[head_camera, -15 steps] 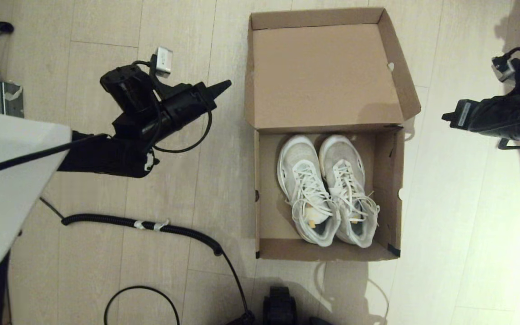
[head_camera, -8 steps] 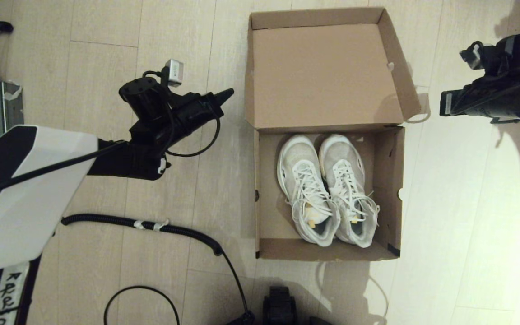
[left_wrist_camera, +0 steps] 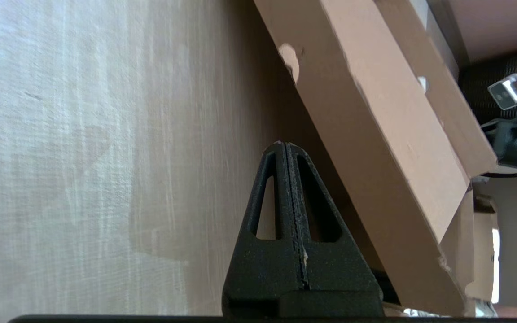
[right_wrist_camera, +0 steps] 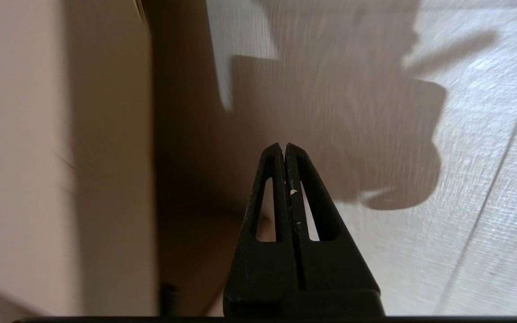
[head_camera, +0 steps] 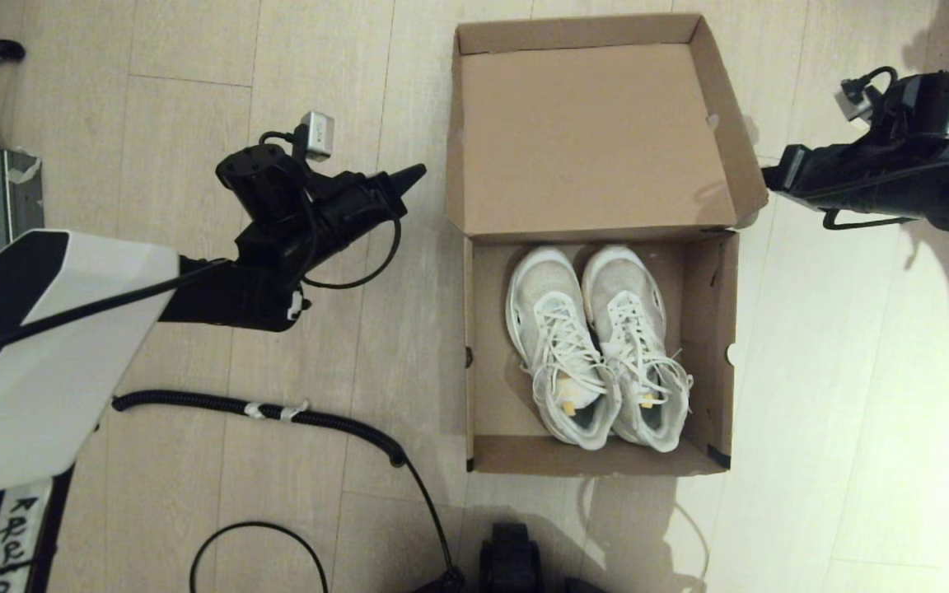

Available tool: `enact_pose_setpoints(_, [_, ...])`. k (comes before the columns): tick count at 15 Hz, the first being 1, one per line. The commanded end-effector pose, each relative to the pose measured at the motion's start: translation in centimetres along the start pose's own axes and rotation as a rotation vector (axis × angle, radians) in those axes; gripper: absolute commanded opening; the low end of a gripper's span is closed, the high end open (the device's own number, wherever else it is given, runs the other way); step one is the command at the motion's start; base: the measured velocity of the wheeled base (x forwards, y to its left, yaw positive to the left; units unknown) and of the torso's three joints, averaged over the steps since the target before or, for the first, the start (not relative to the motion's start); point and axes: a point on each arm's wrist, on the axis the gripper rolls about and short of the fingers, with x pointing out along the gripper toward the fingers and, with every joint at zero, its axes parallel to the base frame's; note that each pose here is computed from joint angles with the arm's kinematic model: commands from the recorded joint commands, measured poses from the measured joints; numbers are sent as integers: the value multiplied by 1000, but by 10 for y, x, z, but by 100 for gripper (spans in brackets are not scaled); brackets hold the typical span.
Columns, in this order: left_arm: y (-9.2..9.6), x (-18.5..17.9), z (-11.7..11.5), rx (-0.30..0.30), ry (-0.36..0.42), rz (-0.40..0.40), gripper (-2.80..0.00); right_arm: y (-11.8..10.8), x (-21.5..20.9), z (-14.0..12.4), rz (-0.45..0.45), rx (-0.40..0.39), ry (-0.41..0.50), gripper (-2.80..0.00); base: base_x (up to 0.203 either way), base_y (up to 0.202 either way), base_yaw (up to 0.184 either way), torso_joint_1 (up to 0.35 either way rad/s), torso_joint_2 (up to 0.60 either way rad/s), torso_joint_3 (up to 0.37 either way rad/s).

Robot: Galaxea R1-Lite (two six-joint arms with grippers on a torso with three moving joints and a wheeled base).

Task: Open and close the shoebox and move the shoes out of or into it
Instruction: Close the shoe box

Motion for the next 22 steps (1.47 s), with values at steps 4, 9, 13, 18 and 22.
enact_pose_setpoints(4, [-5,4,-1,-53,-5,-22,-280,-5,-9,10,143,201,-17,-280,0,0,0,0,0,0])
enact_pose_setpoints(9, [-12,8,0,-56,-5,-38,-280,-12,0,2,202,286,-7,-280,0,0,0,0,0,0])
enact_pose_setpoints(13, [-18,10,0,-58,-7,-48,-280,-11,8,-4,256,363,26,-280,0,0,0,0,0,0])
enact_pose_setpoints(18, [-19,10,0,-60,-4,-49,-280,-17,26,-10,380,510,3,-280,0,0,0,0,0,0])
enact_pose_setpoints(22, [-22,12,-1,-63,-2,-56,-280,-22,38,-22,408,577,24,-280,0,0,0,0,0,0])
